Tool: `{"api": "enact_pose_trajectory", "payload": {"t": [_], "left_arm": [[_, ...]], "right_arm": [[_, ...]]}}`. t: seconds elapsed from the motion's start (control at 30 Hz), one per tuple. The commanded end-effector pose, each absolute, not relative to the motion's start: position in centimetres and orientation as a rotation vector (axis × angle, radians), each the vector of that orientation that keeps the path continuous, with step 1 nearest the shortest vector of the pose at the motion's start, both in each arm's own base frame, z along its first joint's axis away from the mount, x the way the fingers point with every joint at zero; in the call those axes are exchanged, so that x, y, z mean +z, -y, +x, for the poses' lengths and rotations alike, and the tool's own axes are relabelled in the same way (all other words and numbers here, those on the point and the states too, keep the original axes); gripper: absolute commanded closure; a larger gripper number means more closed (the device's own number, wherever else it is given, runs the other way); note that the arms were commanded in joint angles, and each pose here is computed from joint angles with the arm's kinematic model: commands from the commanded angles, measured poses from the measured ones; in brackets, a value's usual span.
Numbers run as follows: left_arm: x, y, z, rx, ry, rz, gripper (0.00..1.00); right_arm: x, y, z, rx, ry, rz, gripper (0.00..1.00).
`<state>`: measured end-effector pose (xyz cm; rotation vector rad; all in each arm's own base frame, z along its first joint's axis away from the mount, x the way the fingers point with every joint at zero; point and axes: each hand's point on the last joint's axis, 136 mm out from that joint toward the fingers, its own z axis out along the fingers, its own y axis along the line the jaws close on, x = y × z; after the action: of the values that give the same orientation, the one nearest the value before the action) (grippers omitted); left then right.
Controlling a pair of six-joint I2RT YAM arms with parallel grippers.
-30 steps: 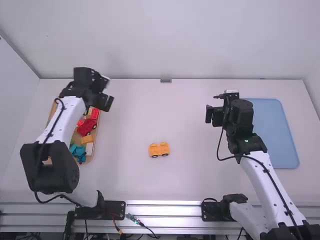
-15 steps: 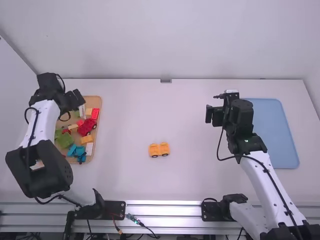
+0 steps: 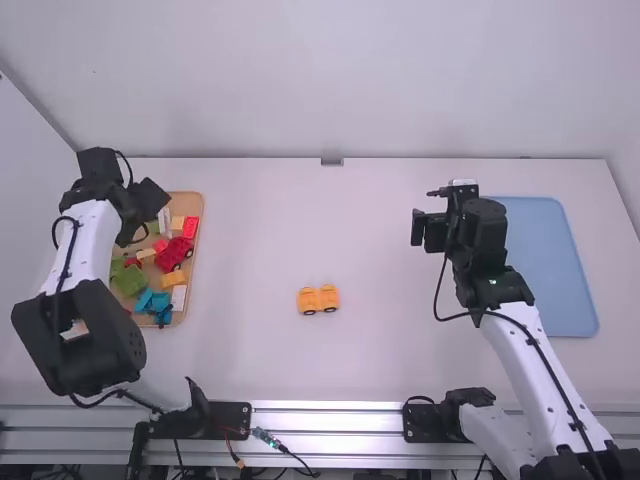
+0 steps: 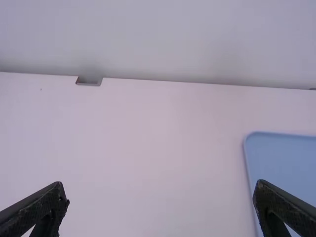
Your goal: Assemble lego blocks to make yellow taxi
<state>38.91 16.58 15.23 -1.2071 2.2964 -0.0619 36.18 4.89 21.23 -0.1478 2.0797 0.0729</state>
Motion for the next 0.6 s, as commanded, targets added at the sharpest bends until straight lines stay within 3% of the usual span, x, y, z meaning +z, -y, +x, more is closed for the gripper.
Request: {"api": "enact_pose_trajectory", "payload": {"t": [0.0,0.3,0.37,0.57], "left_arm": [[14.1,-17.3,39.1,-0.036,-2.262,-1.352,0.01],[10.0,-20.6,38.9,-0.078,-2.232,-1.706,0.01],[8.6,-21.6,38.3,-0.087,-2.205,-1.847,0.09],[4.8,-22.4,37.8,-0.181,-2.129,-2.134,0.12]], "right_arm": [[22.3,-5.0,36.4,0.076,-2.054,-0.143,0.01],[22.1,-5.0,36.3,0.076,-2.062,-0.145,0.01],[22.2,-4.9,36.3,0.075,-2.061,-0.143,0.01],[22.2,-5.0,36.3,0.079,-2.061,-0.146,0.01]]}}
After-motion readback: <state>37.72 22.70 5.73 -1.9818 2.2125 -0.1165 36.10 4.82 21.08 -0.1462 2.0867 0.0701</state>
